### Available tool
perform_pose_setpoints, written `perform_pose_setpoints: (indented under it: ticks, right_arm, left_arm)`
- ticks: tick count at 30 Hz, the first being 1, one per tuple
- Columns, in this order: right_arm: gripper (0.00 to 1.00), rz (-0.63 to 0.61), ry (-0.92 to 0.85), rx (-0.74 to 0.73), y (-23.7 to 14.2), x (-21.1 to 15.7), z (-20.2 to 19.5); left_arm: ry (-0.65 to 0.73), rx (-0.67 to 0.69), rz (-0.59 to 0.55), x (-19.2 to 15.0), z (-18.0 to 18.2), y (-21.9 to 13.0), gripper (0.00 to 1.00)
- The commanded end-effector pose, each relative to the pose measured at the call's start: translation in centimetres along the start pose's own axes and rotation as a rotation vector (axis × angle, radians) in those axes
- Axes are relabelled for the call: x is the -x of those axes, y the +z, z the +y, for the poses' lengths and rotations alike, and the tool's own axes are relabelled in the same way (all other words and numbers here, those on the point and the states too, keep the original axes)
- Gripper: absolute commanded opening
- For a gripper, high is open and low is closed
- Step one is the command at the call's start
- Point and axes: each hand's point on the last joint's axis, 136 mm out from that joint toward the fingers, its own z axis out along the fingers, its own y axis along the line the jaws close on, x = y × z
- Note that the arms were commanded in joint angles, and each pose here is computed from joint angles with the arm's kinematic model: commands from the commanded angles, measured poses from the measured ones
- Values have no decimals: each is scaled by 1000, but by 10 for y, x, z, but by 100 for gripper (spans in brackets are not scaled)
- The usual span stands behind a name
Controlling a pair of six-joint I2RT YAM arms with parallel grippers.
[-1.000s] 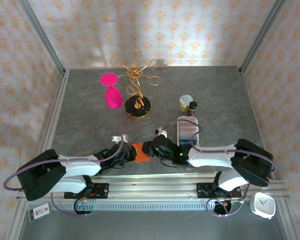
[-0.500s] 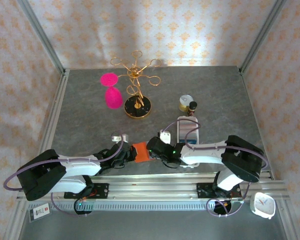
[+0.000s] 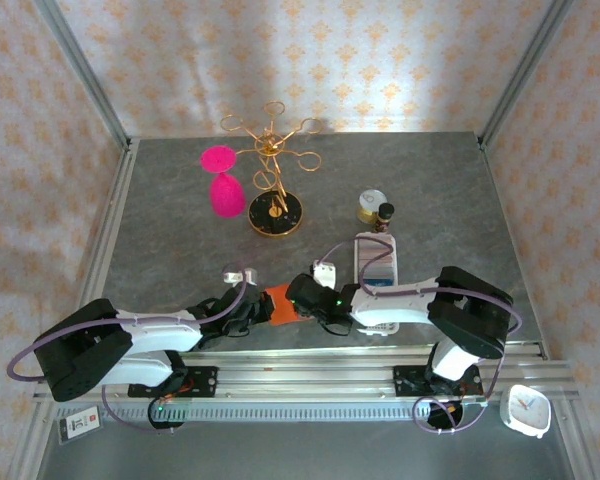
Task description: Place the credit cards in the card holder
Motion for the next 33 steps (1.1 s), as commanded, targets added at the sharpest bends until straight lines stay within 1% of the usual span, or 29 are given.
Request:
perform_pose_setpoints:
  ticks: [1,4,5,6,8,12,16,18,20,21,25,27,30,32,33]
  right_arm:
    - [42,72,7,82,4,-18,11]
    - [43,72,22,156,-2,-16,25]
    - [43,72,28,176,-3,-15,29]
    - [43,71,32,191,-4,-14,32]
    - [42,70,41,206,-4,-13,34]
    - [38,66,55,212,-3,-12,34]
    - [34,64,60,175,2,-12,24]
    - [31,69,65,178,4,-14,22]
    - [29,69,66,180,4,-14,21]
    - [27,68,67,183,4,-14,21]
    - [23,65,64,196,3,-13,24]
    - [22,66,60,205,2,-13,26]
    - [22,63,55,219,1,-12,27]
    - [23,62,53,221,1,-12,27]
    - [24,63,51,225,0,-13,28]
  left_arm:
    - [1,20,35,-8,8,0,0]
    - [0,27,34,-8,9,0,1]
    - [1,28,33,-8,9,0,4]
    - [-2,28,32,-7,9,0,11]
    - [-9,26,22,-5,9,-1,17]
    - [-18,26,-2,1,6,-4,20]
    - [-33,30,-50,15,4,-13,30]
    - [-41,32,-71,22,3,-18,38]
    - [-44,23,-89,29,-2,-24,40]
    - [-48,20,-100,34,-4,-27,40]
    - [-48,-30,-148,53,-25,-41,25]
    - [-49,-75,-150,59,-41,-44,21]
    - [-37,-148,-87,58,-71,-36,17]
    - [-12,-161,-32,55,-86,-26,10]
    - [-1,-160,-17,54,-91,-21,9]
